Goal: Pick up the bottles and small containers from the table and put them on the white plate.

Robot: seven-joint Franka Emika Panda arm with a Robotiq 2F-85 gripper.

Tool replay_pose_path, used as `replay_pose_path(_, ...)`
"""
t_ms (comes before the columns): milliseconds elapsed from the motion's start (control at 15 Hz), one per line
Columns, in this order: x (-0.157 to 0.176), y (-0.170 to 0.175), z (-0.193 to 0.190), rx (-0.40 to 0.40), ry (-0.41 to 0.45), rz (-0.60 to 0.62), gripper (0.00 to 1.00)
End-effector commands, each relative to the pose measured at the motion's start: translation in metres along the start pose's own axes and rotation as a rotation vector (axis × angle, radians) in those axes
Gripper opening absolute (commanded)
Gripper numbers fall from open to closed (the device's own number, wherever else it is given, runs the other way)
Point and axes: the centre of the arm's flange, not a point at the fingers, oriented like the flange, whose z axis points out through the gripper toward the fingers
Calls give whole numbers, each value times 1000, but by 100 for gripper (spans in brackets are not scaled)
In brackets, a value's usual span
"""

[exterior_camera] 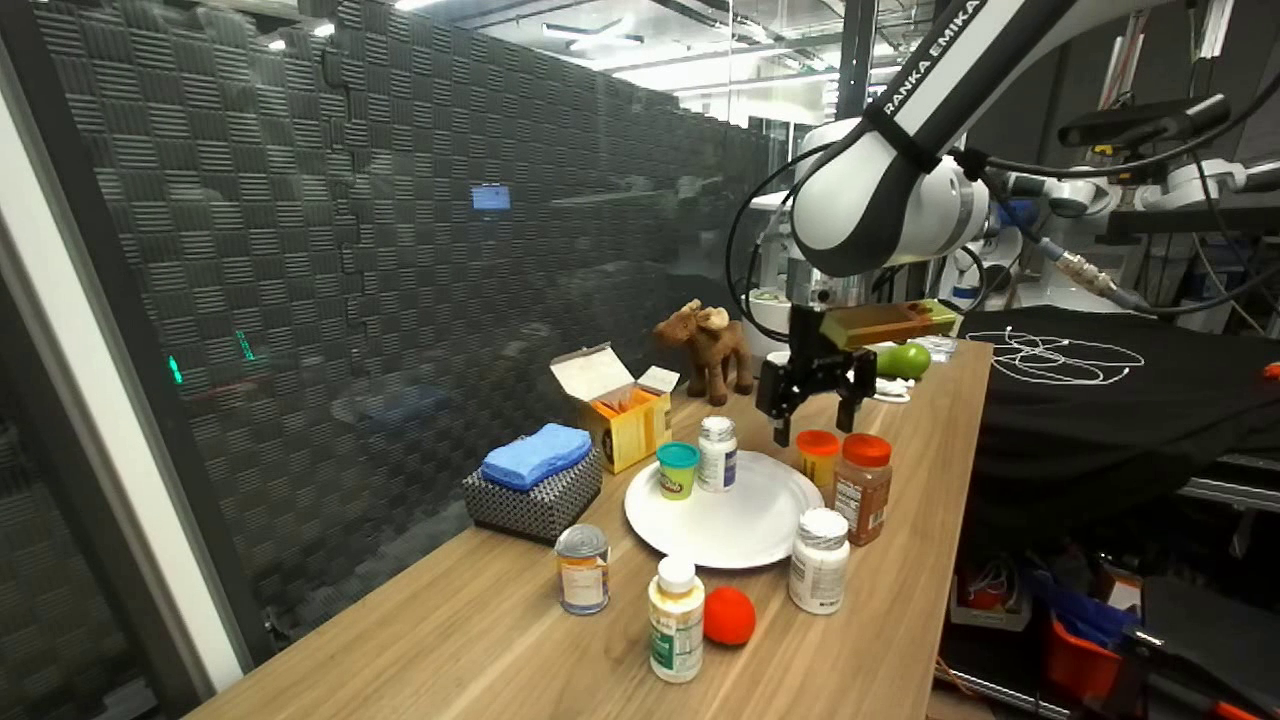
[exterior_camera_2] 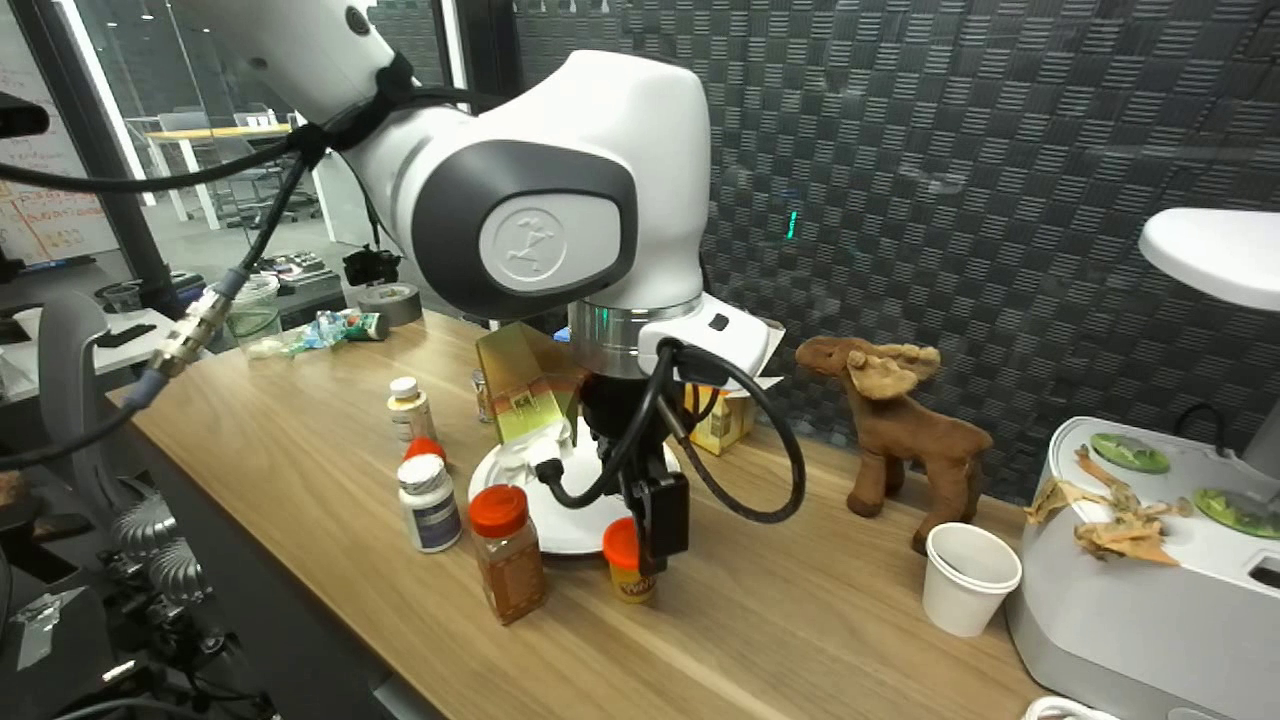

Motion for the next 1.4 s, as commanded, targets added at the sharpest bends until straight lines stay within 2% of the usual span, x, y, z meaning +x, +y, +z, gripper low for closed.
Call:
replay_pose_path(0, 10, -5, -1, -16, -3, 9, 100)
replay_pose_path(133, 12, -5, 1, -15, -8, 12, 100)
replay_pose_path(200, 12, -5, 2, -16, -9, 13, 93)
replay_pose_path(267, 11, -4, 2, -18, -8, 14, 74)
replay_pose_path(467, 6, -1, 2, -19, 9, 27, 49)
replay_pose_path(667, 0, 4, -2, -15, 26, 47, 29)
replay_pose_path(933, -7, 1, -16, -22, 78, 50, 29)
replay_pose_path(1333, -18, -32, -37, -67, 119, -95, 29)
